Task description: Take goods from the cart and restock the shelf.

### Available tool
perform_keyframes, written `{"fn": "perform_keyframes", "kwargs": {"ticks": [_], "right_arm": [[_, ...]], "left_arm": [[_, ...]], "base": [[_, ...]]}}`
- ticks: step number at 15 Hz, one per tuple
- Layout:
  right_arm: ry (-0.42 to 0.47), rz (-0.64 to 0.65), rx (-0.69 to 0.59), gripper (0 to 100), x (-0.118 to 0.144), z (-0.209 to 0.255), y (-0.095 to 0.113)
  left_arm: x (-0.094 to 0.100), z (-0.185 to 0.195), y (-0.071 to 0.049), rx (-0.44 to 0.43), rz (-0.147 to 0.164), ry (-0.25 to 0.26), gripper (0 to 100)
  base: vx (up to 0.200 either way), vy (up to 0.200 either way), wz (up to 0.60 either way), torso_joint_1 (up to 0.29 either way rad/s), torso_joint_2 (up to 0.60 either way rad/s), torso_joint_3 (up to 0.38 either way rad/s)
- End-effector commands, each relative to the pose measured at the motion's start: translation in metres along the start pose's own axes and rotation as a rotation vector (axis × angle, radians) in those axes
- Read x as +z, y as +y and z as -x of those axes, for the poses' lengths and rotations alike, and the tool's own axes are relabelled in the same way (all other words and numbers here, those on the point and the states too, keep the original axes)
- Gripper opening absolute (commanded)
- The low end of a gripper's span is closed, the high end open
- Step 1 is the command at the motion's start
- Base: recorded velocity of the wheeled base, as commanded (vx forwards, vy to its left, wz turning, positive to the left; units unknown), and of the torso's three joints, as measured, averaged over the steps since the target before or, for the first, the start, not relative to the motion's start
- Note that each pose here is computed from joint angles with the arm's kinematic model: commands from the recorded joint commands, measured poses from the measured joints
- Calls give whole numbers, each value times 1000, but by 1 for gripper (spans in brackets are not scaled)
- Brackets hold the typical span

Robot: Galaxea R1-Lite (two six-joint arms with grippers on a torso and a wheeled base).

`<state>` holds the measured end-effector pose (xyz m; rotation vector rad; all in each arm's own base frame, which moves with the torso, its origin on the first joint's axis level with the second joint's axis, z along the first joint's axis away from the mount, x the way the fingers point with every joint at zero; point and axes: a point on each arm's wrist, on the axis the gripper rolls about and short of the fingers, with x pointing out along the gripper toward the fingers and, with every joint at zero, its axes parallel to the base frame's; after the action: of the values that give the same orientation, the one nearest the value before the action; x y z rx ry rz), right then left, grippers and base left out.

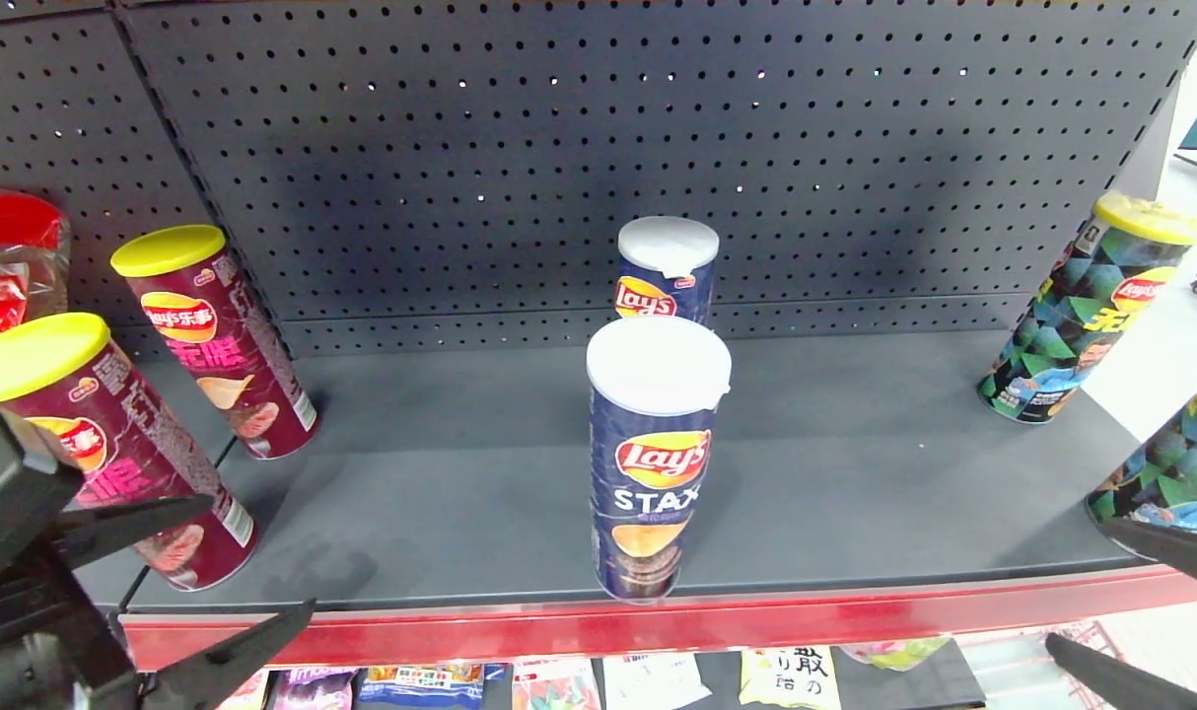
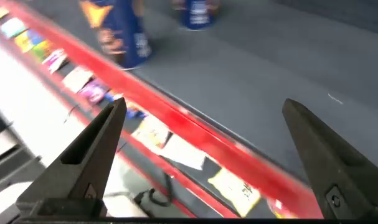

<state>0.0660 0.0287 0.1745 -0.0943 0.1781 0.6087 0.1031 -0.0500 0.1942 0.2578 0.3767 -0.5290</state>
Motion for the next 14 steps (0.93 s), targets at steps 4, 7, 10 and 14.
{"fn": "perform_keyframes", "kwargs": {"ticks": [4, 7, 10, 14], "right_arm": [[-65, -18, -95, 100, -8, 29, 5], [-61, -19, -112, 100, -9, 28, 5], [-66, -18, -121, 100, -8, 29, 5], [-66, -18, -121, 100, -9, 29, 5]], "left_arm": [[13, -65, -9, -161, -14, 104, 100], [17, -86, -10, -182, -17, 144, 100], [20, -98, -16, -211, -28, 166, 100], [17, -114, -32, -278, -62, 211, 100]], "base": [[0, 0, 0, 0, 0, 0], [0, 0, 0, 0, 0, 0], [0, 0, 0, 0, 0, 0], [0, 0, 0, 0, 0, 0]]}}
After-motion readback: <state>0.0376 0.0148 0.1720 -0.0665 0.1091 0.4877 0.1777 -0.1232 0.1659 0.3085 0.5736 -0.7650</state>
